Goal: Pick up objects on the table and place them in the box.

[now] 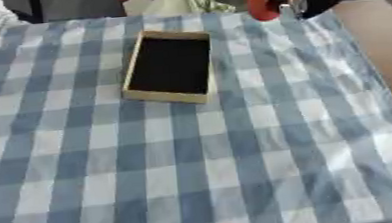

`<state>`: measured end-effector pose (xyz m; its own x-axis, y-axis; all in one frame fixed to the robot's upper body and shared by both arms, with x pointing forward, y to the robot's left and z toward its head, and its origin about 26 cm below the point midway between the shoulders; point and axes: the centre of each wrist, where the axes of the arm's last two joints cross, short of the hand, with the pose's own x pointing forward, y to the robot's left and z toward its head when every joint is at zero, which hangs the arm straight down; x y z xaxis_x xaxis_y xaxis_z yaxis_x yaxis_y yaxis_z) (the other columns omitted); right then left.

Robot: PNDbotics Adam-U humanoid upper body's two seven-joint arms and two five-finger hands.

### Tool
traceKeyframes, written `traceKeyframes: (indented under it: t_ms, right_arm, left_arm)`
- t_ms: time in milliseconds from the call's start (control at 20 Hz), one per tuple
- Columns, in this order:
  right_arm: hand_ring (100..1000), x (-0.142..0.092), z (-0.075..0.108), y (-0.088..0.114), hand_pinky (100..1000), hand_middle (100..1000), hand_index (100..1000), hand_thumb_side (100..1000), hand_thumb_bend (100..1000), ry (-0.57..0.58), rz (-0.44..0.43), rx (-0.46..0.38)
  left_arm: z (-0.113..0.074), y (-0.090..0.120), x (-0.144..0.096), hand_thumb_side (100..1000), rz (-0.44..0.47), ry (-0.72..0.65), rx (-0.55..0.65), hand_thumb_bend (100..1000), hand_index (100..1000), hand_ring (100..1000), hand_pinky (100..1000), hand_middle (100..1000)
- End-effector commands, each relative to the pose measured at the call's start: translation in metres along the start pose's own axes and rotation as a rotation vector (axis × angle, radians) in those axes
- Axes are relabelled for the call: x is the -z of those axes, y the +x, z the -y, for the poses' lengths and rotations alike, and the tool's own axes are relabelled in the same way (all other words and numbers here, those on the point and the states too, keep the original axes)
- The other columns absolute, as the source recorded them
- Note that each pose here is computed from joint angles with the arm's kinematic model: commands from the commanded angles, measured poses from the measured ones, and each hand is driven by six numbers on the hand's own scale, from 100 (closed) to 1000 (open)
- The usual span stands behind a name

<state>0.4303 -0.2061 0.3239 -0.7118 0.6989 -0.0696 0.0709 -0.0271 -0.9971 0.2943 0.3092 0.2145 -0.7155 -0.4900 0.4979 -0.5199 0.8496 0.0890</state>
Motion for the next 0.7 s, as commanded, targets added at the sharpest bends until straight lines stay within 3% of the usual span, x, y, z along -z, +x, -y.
traceKeyframes:
  t_ms: [50, 400, 700]
  right_arm:
    - [565, 0.021, 0.007, -0.002, 717, 421, 614, 100, 100, -0.022, -0.030, -0.011]
    - [554, 0.073, -0.009, 0.013, 708, 414, 609, 100, 100, -0.076, -0.038, -0.016]
    - [554, 0.100, -0.025, 0.030, 708, 414, 610, 100, 100, -0.089, -0.042, -0.030]
  left_arm:
    - [0.000, 0.006, 0.007, 668, 0.030, -0.002, -0.011, 558, 824, 754, 741, 712]
    - [0.006, 0.009, 0.011, 668, 0.041, 0.002, -0.044, 559, 824, 753, 740, 712]
    - [0.010, 0.012, 0.014, 668, 0.051, 0.003, -0.068, 558, 824, 753, 740, 712]
